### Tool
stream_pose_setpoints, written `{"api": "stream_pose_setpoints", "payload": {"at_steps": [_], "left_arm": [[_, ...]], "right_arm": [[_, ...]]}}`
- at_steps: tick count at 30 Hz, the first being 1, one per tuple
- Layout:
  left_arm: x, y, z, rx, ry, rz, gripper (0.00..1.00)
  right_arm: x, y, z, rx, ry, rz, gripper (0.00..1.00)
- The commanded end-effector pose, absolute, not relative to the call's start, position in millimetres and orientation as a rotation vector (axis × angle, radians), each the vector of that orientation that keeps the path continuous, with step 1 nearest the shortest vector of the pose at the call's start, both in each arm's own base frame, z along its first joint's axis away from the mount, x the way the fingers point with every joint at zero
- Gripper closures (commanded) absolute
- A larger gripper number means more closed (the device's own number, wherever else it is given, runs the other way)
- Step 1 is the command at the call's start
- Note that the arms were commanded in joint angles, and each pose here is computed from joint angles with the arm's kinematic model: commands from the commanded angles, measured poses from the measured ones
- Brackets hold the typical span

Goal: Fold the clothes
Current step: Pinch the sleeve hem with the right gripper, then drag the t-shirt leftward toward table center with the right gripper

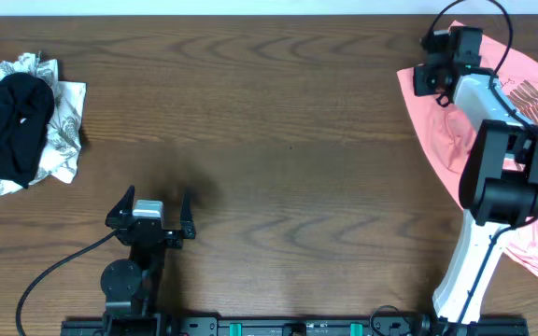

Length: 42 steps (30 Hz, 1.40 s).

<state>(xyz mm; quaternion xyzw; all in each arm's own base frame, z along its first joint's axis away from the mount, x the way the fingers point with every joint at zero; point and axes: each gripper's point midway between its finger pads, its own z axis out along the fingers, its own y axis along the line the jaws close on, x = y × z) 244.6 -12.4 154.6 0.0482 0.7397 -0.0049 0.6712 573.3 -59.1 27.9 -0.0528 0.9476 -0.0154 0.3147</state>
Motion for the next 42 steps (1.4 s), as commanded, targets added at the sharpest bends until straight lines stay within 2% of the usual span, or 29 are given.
{"api": "stream_pose_setpoints", "payload": {"at_steps": [1,14,22,42], "left_arm": [[243.8,-12.8,139.4,0.117,1.710,-0.014,0.02],[243.8,-12.8,139.4,0.117,1.710,-0.014,0.02],[243.8,-12.8,139.4,0.117,1.710,-0.014,0.02],[243.8,-12.8,139.4,0.117,1.710,-0.014,0.02]], "right_arm": [[580.1,-49.5,74.9,-0.155,2.412,-0.030,0.99],[570.4,6.9,78.5,-0.274,2.442,0.031,0.99],[558.5,57.7,105.2,-0.384,2.419,0.070,0.99],[540.0,198.2,116.7,-0.668,2.286,0.180,0.99]]}}
